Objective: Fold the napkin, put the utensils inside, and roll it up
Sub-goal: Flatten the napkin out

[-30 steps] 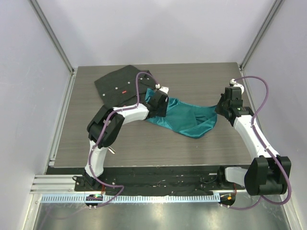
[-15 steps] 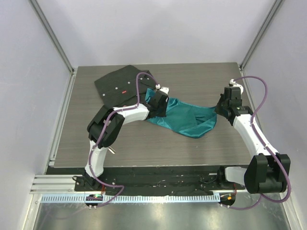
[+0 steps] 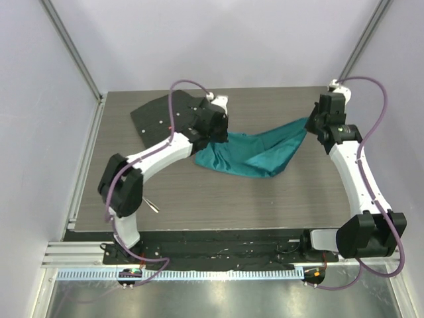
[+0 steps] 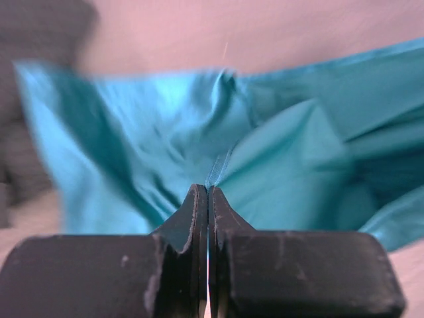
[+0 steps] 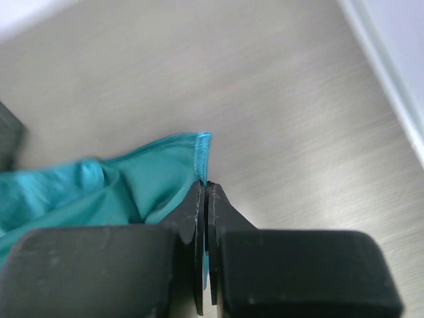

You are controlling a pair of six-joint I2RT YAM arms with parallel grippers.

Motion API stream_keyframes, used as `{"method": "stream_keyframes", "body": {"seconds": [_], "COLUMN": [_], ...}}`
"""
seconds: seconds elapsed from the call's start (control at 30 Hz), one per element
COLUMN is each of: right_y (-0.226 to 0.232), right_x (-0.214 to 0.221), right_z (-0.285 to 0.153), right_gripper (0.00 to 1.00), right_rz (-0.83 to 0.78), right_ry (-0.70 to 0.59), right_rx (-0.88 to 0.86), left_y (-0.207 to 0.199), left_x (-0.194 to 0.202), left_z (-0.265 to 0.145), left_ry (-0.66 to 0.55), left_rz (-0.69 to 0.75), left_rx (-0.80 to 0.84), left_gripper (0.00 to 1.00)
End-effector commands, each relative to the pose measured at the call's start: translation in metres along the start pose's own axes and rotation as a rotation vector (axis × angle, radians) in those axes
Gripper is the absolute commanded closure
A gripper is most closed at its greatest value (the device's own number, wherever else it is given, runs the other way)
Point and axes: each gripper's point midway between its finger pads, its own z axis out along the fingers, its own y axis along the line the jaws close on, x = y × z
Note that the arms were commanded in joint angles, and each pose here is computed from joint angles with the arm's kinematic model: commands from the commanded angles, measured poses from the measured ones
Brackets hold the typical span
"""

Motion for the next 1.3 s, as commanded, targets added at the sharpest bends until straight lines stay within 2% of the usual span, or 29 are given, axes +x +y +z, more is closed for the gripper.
{"method": "stream_keyframes", "body": {"seconds": [0.0,0.1,0.13,0.2,0.23,0.3,0.33,0.5,0.63,0.77,0.8,0.97,1.07,1.17,1.2,1.23,1.27], "right_y": [0.007,0.01,0.009,0.009,0.007,0.003,-0.001,-0.012,-0.009,-0.004,-0.001,0.005,0.003,0.007,0.004,0.006,0.011], "right_x": [-0.091,-0.132,-0.143,-0.169,-0.177,-0.196,-0.201,-0.219,-0.222,-0.226,-0.225,-0.221,-0.222,-0.229,-0.245,-0.25,-0.262], "right_z": [-0.046,-0.082,-0.097,-0.131,-0.151,-0.189,-0.212,-0.292,-0.311,-0.272,-0.244,-0.162,-0.113,-0.069,-0.07,-0.064,-0.054], "right_gripper": [0.99,0.99,0.99,0.99,0.99,0.99,0.99,0.99,0.99,0.99,0.99,0.99,0.99,0.99,0.99,0.99,0.99], "right_rz": [0.025,0.035,0.04,0.052,0.063,0.08,0.093,0.133,0.128,0.1,0.086,0.034,0.025,0.026,0.048,0.046,0.046], "right_ry": [-0.22,-0.328,-0.367,-0.452,-0.494,-0.572,-0.618,-0.758,-0.785,-0.723,-0.674,-0.568,-0.522,-0.489,-0.519,-0.521,-0.531], "right_rx": [-0.005,-0.026,-0.033,-0.058,-0.072,-0.094,-0.109,-0.172,-0.214,-0.155,-0.118,-0.01,0.038,0.039,0.036,0.029,0.019], "left_y": [-0.007,-0.009,-0.012,-0.013,-0.015,-0.018,-0.019,-0.022,-0.028,-0.027,-0.022,-0.007,-0.006,-0.004,-0.001,0.003,0.004], "left_x": [-0.106,-0.14,-0.163,-0.184,-0.203,-0.218,-0.23,-0.245,-0.249,-0.256,-0.258,-0.271,-0.286,-0.303,-0.306,-0.303,-0.32], "left_z": [-0.082,-0.12,-0.149,-0.181,-0.214,-0.245,-0.276,-0.347,-0.378,-0.346,-0.314,-0.232,-0.195,-0.158,-0.149,-0.123,-0.132], "left_ry": [-0.249,-0.348,-0.417,-0.488,-0.559,-0.619,-0.676,-0.766,-0.815,-0.775,-0.715,-0.596,-0.59,-0.647,-0.649,-0.622,-0.658], "left_rz": [-0.052,-0.047,-0.052,-0.06,-0.067,-0.073,-0.08,-0.09,-0.111,-0.088,-0.088,-0.145,-0.164,-0.137,-0.139,-0.145,-0.141], "left_rx": [0.039,0.049,0.066,0.077,0.1,0.13,0.155,0.227,0.299,0.242,0.199,0.202,0.268,0.328,0.328,0.324,0.342], "left_gripper": [1.0,1.0,1.0,1.0,1.0,1.0,1.0,1.0,1.0,1.0,1.0,1.0,1.0,1.0,1.0,1.0,1.0]}}
